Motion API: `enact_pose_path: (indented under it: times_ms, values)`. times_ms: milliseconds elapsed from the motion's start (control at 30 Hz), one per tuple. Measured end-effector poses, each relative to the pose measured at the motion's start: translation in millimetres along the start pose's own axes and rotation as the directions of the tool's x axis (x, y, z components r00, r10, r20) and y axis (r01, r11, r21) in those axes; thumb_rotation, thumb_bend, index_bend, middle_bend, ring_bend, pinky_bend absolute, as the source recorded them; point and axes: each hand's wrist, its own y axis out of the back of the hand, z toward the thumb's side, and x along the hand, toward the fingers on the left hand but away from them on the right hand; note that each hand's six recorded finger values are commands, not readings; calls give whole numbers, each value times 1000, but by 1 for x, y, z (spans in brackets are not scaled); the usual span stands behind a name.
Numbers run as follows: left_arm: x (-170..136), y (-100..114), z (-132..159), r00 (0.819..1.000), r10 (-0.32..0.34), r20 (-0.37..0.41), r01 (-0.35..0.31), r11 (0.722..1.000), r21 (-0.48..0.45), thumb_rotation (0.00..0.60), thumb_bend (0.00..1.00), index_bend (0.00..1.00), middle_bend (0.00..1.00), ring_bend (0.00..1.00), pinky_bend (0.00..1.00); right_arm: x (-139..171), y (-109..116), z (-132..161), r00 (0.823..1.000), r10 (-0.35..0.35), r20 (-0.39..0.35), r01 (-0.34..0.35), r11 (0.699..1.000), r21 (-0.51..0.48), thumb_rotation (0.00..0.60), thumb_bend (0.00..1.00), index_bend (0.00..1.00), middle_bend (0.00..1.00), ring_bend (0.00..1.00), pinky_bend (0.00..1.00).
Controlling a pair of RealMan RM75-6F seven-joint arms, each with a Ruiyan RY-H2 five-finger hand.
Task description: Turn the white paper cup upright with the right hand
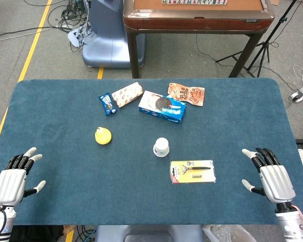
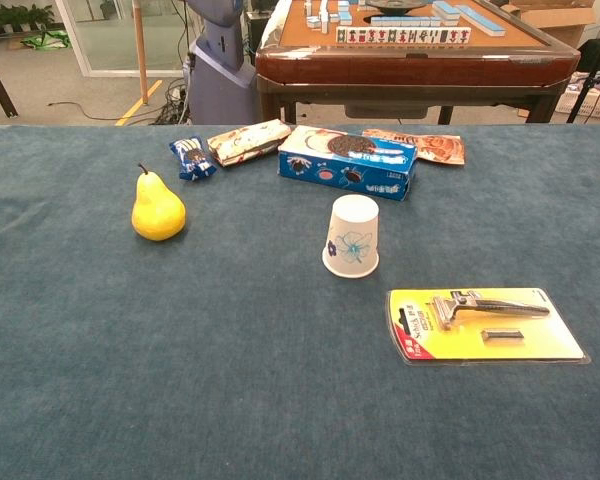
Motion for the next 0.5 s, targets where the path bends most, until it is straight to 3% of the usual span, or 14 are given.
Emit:
enact_pose_path:
  times_ms: [233, 500]
  values:
    - [0, 1, 0, 1000, 1, 0, -1, 1000, 0, 600, 146, 246, 126, 164, 131, -2, -1, 3, 1000, 10, -11, -10, 1000, 5, 600, 174, 212, 277, 123, 132]
    - [-1, 2, -1, 1000, 5, -3, -5, 1000, -1, 600, 146, 246, 126, 164, 131, -20, -3, 24, 996, 46, -82, -43, 998, 42, 600, 174, 212, 277, 123, 132]
